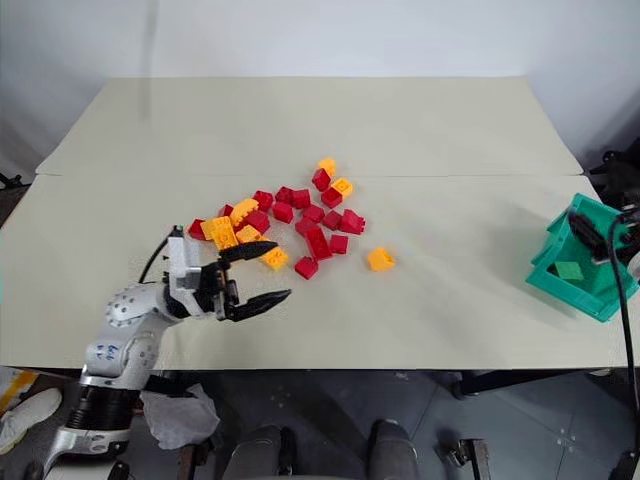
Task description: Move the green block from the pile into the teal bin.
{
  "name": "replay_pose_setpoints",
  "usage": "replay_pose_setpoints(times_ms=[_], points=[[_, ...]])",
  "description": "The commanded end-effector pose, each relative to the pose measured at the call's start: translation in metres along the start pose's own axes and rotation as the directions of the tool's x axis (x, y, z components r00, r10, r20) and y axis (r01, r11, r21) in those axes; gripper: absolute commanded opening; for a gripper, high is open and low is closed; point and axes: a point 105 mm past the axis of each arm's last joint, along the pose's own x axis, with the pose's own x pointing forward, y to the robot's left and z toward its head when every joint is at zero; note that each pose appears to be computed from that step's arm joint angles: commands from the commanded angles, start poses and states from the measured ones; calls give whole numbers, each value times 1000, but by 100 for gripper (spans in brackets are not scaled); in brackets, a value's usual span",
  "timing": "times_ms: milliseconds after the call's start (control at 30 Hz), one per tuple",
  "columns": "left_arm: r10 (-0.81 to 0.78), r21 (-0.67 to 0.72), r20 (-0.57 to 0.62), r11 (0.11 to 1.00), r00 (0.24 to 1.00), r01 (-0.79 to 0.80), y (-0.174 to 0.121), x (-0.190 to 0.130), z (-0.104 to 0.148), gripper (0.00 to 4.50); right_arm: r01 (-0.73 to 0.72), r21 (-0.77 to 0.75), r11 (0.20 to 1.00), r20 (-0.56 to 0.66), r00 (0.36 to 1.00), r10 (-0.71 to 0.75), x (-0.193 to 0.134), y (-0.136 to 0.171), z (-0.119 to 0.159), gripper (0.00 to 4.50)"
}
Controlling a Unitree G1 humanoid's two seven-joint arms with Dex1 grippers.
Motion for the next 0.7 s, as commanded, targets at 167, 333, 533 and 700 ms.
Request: replay_pose_setpoints(times_ms=[167,333,533,700], points=[[135,76,-137,989,981,-125,19,-49,-7,450,-563,35,826,226,809,542,-16,120,30,447],[158,112,-222,984,962,-136,14,-69,-13,450,-733,-34,679,173,665,727,-27,168,13,447],[285,174,-278,954,917,-243,11,-99,-11,450,-731,63,679,122,681,722,-40,171,-35,447],[300,175,-277,950,913,-259,6,-104,-6,450,-689,39,724,134,721,680,-39,165,-44,447]])
